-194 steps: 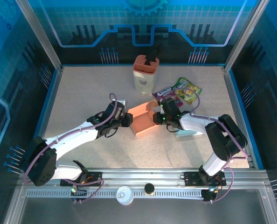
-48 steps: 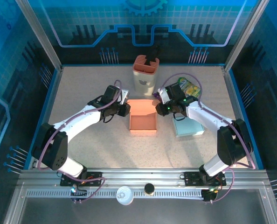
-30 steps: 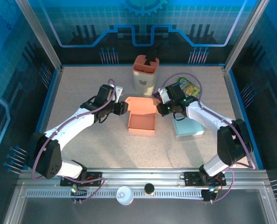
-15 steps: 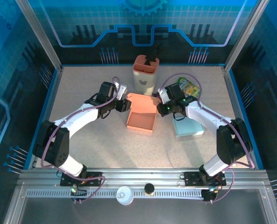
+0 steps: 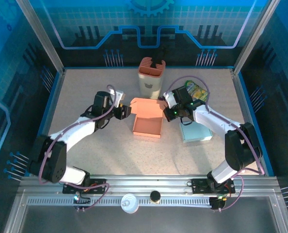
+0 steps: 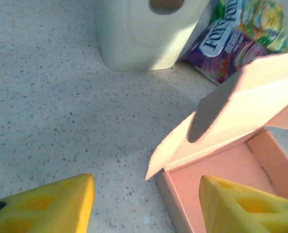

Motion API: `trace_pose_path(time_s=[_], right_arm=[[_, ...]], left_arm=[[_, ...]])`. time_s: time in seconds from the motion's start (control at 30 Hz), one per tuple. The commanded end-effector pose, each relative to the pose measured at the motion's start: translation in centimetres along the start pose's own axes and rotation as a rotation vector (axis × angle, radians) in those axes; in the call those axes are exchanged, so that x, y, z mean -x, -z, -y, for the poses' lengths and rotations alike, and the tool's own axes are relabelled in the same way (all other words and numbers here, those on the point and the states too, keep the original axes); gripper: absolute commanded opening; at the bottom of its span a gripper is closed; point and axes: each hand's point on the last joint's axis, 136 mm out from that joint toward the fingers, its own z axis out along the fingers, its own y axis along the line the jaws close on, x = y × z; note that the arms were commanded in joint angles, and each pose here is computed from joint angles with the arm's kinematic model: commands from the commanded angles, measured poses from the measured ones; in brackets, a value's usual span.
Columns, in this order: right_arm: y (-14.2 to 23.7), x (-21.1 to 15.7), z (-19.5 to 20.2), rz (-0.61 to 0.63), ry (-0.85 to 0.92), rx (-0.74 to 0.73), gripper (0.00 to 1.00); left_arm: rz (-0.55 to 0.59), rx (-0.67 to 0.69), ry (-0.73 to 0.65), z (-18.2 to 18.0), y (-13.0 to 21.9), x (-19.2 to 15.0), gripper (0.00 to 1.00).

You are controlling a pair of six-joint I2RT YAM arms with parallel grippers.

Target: Fold the paper box

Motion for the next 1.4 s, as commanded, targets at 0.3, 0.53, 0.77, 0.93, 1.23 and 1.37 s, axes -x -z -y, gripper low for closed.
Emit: trace_pose_path(time_s=[0.3, 0.53, 0.77, 0.93, 1.23, 1.37], right_arm=[[-0.1, 0.1, -2.0, -0.011, 0.124, 0.151, 0.0], [-0.7, -0.1, -2.3, -0.032, 0.129, 0.178, 0.0], [-1.1, -0.1, -2.2, -0.038, 0.124, 0.174, 0.0], [-1.0, 0.1, -2.3, -0.035, 0.128, 0.162, 0.0], [-0.5, 0.3, -2.4, -0.023, 0.128, 0.149, 0.0], [-0.5, 0.3, -2.4, -0.02, 0.13, 0.148, 0.0]], left_arm=[[0.032, -0.097, -0.054, 1.6, 2.4, -1.2, 0.6], [0.102, -0.147, -0.159, 1.6, 1.9, -1.0, 0.64], [0.046, -0.18, -0.137, 1.8, 0.6, -1.3, 0.61], [0.025, -0.181, -0.119, 1.8, 0.3, -1.3, 0.53], [-0.027, -0.172, -0.147, 2.8, -0.7, -1.2, 0.41], [-0.045, -0.167, -0.148, 3.0, -0.9, -1.3, 0.31]])
